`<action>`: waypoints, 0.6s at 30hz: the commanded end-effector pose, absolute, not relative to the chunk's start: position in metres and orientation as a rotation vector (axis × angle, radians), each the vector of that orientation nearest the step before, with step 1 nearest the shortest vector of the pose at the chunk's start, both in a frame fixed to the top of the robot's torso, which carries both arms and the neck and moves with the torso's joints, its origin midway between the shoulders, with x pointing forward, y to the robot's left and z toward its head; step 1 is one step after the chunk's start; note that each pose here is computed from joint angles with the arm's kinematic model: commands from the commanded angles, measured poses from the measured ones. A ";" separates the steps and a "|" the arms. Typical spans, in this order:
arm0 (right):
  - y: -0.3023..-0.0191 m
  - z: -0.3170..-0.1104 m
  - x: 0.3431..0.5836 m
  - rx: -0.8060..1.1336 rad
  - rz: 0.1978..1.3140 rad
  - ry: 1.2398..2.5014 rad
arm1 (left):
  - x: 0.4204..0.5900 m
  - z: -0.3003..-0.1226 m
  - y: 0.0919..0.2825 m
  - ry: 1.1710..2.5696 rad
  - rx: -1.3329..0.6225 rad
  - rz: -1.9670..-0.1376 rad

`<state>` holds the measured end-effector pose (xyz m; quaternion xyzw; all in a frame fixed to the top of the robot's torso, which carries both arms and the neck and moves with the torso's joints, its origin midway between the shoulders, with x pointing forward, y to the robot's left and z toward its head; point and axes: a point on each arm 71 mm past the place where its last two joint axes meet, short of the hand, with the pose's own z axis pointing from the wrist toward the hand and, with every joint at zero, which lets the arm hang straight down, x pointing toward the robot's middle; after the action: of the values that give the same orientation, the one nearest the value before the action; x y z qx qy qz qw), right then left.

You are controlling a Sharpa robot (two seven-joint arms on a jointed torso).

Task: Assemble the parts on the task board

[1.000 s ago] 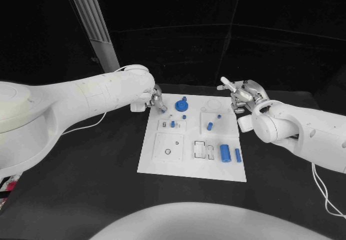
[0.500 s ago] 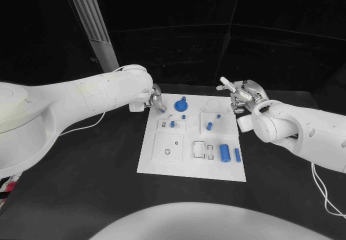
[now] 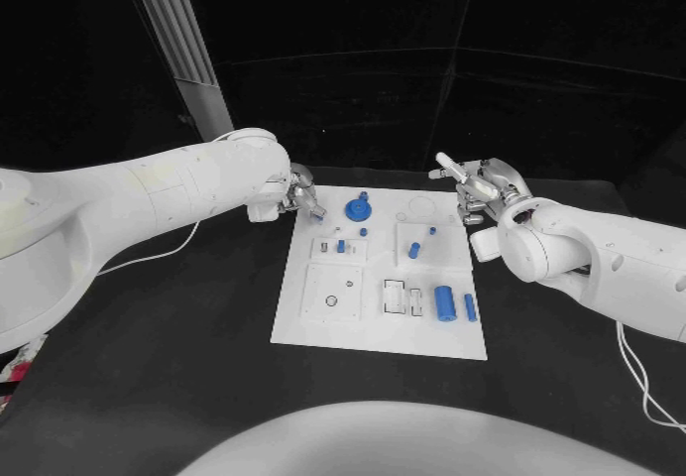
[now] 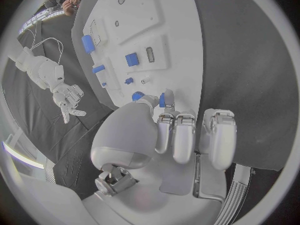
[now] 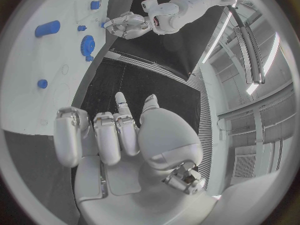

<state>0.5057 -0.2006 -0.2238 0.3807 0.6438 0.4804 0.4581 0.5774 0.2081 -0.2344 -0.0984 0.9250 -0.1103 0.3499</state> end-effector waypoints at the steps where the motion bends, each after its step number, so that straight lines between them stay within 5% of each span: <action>1: -0.201 -0.222 0.506 0.934 1.185 1.579 | 0.578 -0.229 0.207 2.377 -0.265 -0.359; 18: -0.203 -0.222 0.506 0.937 1.179 1.578 | 0.561 -0.211 0.223 2.425 -0.259 -0.381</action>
<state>0.5059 -0.2030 -0.2239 0.3818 0.6439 0.4782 0.4592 0.5639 0.2245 -0.2111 -0.1018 0.9222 -0.1450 0.3437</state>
